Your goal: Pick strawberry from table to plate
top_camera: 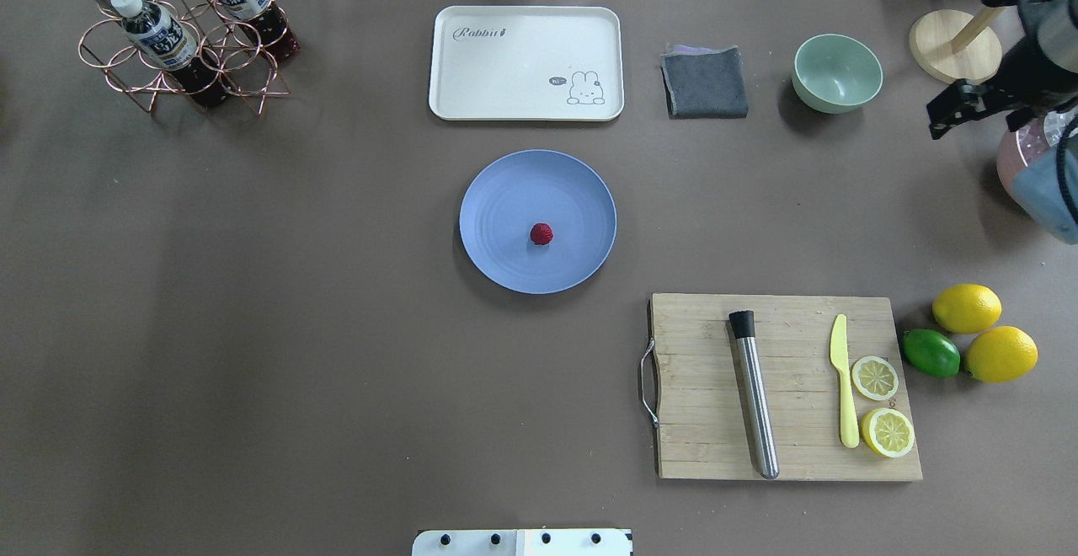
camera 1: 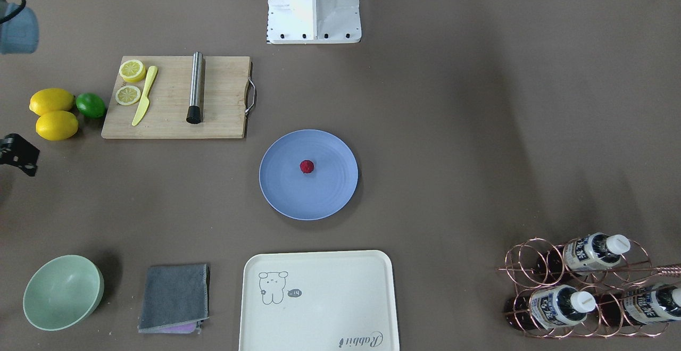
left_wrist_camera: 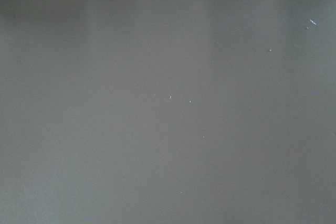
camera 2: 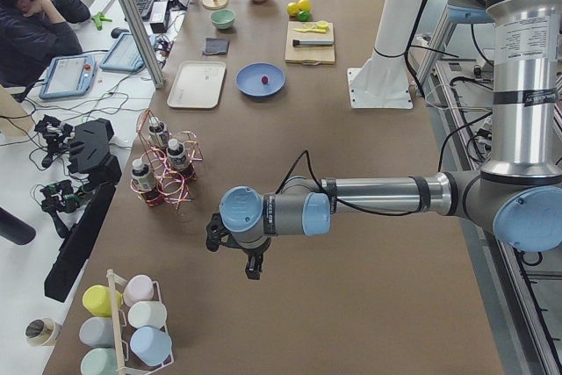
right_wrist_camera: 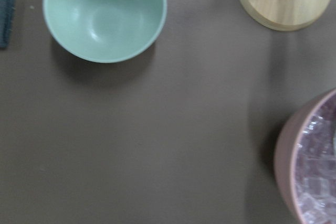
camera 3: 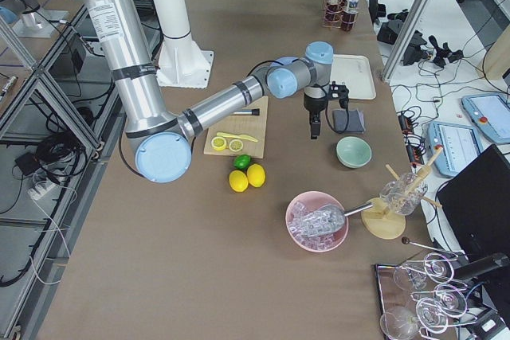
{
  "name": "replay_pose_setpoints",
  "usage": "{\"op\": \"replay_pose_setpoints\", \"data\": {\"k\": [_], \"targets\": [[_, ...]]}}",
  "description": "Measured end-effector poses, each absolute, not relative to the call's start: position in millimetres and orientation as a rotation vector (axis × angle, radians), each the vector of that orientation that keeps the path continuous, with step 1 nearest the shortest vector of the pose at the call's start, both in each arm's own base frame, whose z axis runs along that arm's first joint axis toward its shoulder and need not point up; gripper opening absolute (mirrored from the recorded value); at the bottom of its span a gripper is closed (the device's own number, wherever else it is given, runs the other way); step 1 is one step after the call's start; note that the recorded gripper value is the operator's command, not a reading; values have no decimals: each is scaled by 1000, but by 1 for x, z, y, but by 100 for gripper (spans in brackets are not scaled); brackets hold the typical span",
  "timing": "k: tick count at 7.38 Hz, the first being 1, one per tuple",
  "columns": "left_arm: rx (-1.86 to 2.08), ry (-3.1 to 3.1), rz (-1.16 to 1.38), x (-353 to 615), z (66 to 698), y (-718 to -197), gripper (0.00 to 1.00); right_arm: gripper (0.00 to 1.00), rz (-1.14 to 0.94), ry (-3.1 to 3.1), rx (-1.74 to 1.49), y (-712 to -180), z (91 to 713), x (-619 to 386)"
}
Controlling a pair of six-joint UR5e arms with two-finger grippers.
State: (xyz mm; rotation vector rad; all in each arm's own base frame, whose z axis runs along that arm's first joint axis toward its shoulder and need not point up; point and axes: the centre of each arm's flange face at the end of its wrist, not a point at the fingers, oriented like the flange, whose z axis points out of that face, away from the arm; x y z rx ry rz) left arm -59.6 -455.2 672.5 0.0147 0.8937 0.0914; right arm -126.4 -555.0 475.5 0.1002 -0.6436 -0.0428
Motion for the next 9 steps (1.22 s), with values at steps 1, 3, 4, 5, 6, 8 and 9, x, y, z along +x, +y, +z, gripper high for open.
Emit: {"op": "replay_pose_setpoints", "data": {"k": [1, 3, 4, 5, 6, 8, 9], "targets": [[18, 894, 93, -59, 671, -456, 100, 100, -80, -627, 99, -543, 507, -87], [22, 893, 97, -59, 669, -459, 100, 100, -146, -627, 92, -513, 560, -21], [23, 893, 97, -59, 668, -460, 100, 100, -170, -629, 91, -498, 580, 5], [21, 893, 95, -59, 668, -460, 100, 100, -183, -627, 83, -482, 600, 24], [21, 893, 93, -60, 669, -459, 100, 100, -181, -625, 64, -466, 618, 37], [27, 887, 95, -61, 668, -459, 100, 100, -153, -624, 19, -440, 644, 49], [29, 878, 95, -62, 666, -461, 100, 100, -144, -625, 4, -434, 652, 51]]}}
